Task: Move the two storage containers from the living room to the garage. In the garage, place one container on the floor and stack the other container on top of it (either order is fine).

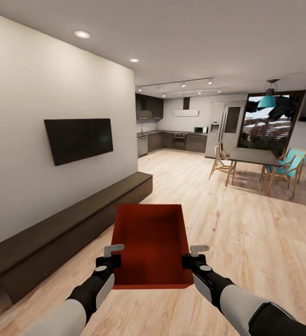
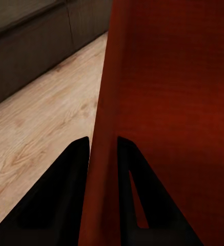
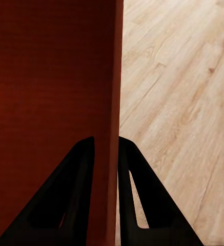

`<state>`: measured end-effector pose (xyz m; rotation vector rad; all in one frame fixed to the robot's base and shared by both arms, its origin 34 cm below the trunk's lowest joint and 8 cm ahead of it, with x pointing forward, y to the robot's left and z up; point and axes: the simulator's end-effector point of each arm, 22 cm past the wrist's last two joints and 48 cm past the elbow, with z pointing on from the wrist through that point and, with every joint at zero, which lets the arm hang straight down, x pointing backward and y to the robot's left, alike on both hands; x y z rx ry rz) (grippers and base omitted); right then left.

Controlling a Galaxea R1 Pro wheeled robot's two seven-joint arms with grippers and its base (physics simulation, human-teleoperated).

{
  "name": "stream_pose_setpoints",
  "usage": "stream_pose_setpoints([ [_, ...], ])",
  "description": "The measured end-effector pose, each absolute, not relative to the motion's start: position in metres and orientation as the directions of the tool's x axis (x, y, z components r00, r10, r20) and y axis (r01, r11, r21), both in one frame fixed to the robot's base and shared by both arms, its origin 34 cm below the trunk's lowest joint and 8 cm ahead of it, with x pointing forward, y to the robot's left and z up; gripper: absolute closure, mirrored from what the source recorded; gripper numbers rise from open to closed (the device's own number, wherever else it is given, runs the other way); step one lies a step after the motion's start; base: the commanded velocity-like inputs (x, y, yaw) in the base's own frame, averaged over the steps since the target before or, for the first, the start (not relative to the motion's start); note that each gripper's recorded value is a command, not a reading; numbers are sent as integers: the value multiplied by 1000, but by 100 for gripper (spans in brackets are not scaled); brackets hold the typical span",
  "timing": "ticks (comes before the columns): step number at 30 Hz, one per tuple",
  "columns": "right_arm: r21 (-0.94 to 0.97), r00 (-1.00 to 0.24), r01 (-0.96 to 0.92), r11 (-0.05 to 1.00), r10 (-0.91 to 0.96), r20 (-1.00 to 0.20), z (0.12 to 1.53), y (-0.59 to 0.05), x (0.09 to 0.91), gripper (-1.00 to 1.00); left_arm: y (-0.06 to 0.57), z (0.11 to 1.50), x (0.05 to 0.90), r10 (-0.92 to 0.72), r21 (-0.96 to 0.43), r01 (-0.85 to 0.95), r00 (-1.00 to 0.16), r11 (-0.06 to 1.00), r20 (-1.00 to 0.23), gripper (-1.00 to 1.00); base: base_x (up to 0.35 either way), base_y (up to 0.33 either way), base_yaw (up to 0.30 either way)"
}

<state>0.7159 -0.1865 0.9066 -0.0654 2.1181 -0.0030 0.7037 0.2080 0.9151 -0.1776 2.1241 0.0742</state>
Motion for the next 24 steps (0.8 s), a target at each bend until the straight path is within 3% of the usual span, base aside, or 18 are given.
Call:
stream_pose_setpoints([
  [24,-28,-520,-46,999,-48,-853,907,-187,716,100,208,915,704,-96,-16,-156,-522,988,-848,100,0,0,-290],
])
